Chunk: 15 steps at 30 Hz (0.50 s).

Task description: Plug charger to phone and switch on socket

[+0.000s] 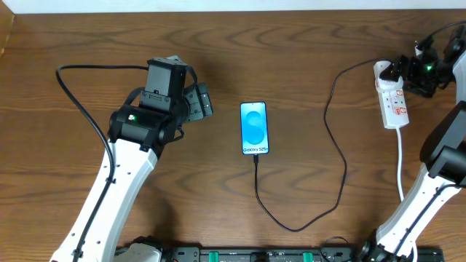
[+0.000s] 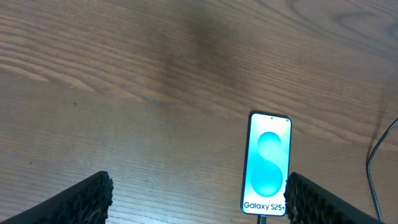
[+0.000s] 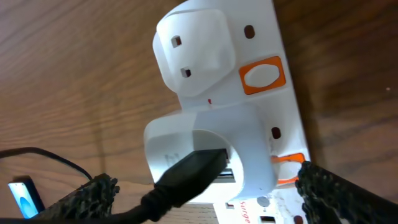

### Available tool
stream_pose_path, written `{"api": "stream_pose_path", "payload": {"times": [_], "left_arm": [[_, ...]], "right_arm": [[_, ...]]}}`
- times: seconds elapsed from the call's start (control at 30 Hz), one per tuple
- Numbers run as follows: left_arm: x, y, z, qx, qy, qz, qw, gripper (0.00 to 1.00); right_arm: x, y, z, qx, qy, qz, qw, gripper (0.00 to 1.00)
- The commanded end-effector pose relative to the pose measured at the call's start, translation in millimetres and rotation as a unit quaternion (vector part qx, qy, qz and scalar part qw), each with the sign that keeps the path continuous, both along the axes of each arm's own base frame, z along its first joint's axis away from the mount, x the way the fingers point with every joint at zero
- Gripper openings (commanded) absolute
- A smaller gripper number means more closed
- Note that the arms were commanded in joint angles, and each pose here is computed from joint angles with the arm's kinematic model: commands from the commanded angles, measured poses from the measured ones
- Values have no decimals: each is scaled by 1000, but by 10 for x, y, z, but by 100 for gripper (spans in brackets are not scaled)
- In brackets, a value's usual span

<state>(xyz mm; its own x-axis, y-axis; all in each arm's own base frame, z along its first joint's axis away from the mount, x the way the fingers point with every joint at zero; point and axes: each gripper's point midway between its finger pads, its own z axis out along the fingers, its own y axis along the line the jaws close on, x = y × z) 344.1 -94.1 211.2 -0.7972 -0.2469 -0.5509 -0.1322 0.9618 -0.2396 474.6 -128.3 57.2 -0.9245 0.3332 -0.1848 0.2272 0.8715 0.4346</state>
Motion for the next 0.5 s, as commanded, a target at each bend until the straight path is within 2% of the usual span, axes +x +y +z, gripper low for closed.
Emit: {"api": "stream_pose_path", "payload": {"times": [0.0, 0.03, 0.47], "left_arm": [[10, 28, 28, 7, -5, 1, 1000, 88], [10, 28, 28, 7, -5, 1, 1000, 88], [10, 28, 28, 7, -5, 1, 1000, 88]], "right_arm": [[34, -10, -13, -3, -3, 6, 1000, 93], [32, -9, -15, -3, -2, 6, 1000, 99], [-71, 211, -276, 43, 11, 10, 999, 99]]}}
